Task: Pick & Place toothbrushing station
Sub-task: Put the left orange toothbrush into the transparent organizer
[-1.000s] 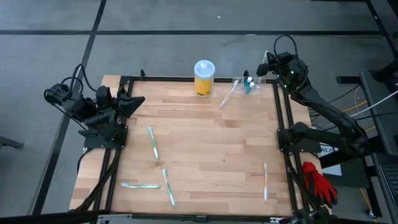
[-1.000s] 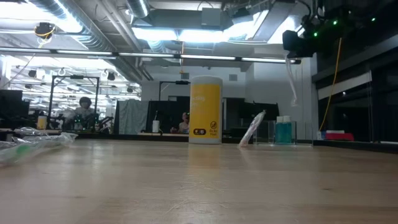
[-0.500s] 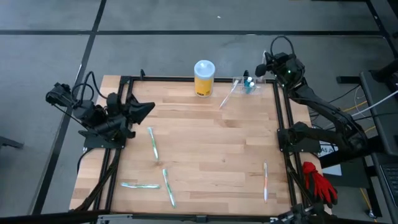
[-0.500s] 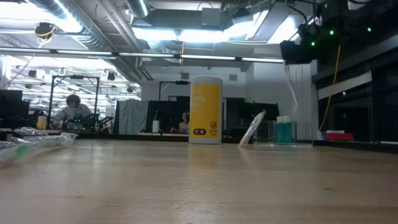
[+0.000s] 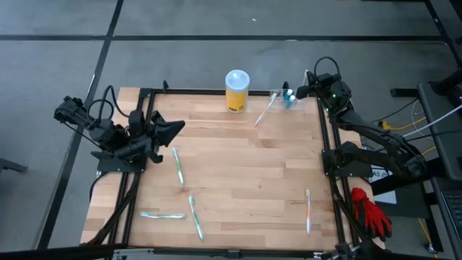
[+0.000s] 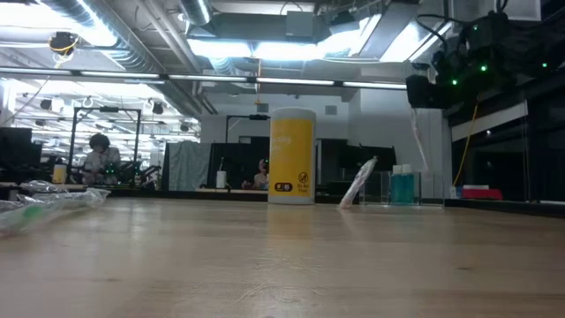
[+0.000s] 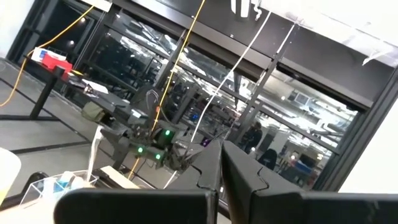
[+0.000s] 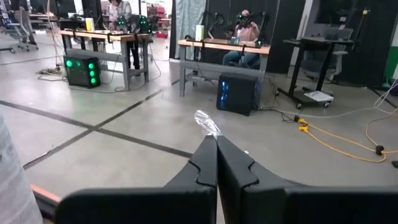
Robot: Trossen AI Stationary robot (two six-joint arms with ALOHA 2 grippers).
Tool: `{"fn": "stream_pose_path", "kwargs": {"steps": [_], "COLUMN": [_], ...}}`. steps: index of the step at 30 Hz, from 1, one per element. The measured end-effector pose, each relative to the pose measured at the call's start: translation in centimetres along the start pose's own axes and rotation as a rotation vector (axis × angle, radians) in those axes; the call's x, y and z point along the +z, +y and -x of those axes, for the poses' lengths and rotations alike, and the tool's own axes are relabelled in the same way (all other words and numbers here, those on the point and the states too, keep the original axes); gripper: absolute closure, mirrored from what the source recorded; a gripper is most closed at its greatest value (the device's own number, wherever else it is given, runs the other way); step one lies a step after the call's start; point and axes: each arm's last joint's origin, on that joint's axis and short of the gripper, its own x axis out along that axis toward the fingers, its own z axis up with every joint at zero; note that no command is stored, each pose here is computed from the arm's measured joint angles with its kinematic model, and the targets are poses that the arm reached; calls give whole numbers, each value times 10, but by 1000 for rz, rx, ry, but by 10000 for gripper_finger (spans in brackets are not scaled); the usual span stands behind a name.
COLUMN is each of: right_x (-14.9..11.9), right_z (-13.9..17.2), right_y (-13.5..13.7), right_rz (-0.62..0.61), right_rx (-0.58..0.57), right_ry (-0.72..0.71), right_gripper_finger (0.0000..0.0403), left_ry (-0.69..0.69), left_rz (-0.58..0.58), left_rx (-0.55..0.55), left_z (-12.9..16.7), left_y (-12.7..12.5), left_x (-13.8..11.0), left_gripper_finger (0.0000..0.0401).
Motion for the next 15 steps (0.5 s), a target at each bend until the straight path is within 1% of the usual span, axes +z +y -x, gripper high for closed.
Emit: {"fn": "stream_pose_path", "kwargs": {"steps": [4,7,15], "right_x": [-14,-18,-30], "right_z": [5,6,-1], "right_y": [-2,-2,0], "right_rz": [-8,-6,-10], "right_rx": [-18,-14,6], "right_ry": [-19,-28,37], "right_gripper_finger": [403,403,403], "left_ry": [-2,1,4], "left_rz": [-11,-20,-14], "left_rx": [2,2,6], "left_z": [-5,-8,-13], "left_y": [-6,-10,-15], "left_x": [2,0,-1], "left_gripper_finger": [393,393,393]}}
